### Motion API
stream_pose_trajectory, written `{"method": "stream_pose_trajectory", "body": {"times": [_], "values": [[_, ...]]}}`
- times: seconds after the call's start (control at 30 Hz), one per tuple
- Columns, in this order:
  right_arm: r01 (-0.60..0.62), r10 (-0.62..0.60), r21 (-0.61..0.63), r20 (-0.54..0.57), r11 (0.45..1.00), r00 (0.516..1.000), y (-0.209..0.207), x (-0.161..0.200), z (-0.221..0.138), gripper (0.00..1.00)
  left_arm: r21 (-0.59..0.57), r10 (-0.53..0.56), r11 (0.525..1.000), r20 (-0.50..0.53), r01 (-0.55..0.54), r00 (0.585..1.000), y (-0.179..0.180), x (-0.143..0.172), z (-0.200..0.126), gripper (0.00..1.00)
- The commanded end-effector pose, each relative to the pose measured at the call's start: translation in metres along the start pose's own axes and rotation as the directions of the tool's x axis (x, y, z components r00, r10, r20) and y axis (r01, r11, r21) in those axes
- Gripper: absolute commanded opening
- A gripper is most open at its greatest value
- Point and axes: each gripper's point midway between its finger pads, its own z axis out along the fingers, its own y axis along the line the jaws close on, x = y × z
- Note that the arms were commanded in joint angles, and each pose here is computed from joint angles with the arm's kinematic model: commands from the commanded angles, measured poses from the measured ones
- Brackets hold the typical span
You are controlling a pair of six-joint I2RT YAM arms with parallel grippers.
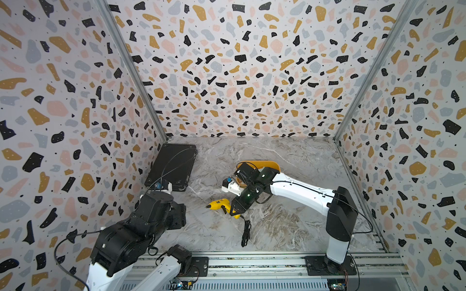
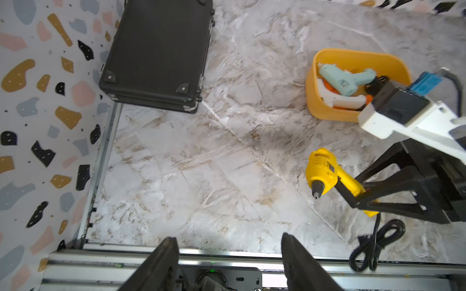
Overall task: Put the hot melt glue gun into the storage box
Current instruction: Pick up the hot melt adhesive gun from the center of the board.
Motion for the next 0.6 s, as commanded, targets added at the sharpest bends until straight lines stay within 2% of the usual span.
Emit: {"method": "stream_pose_trajectory", "body": {"times": [0.0,0.17,0.3,0.57], "values": [[-0.239,0.213,-0.332,-0.115,0.913,0.97,0.056,0.017,-0.009,0.0,0.151,0.019,0.988,0.1,-0.034,0.995,-0.025,-0.017,-0.009,0.69],[-0.279,0.26,-0.476,-0.106,0.834,0.96,0.082,0.006,-0.021,0.0,0.278,0.036,0.957,0.155,-0.079,0.987,-0.044,-0.019,-0.019,0.69],[-0.293,0.284,-0.55,-0.103,0.782,0.953,0.097,-0.006,-0.031,0.0,0.366,0.047,0.925,0.147,-0.099,0.988,-0.061,-0.014,-0.017,0.7],[-0.251,0.261,-0.655,-0.085,0.713,0.962,0.131,-0.033,-0.045,0.0,0.372,0.072,0.92,0.147,-0.123,0.987,-0.065,-0.004,0.004,0.77]]}}
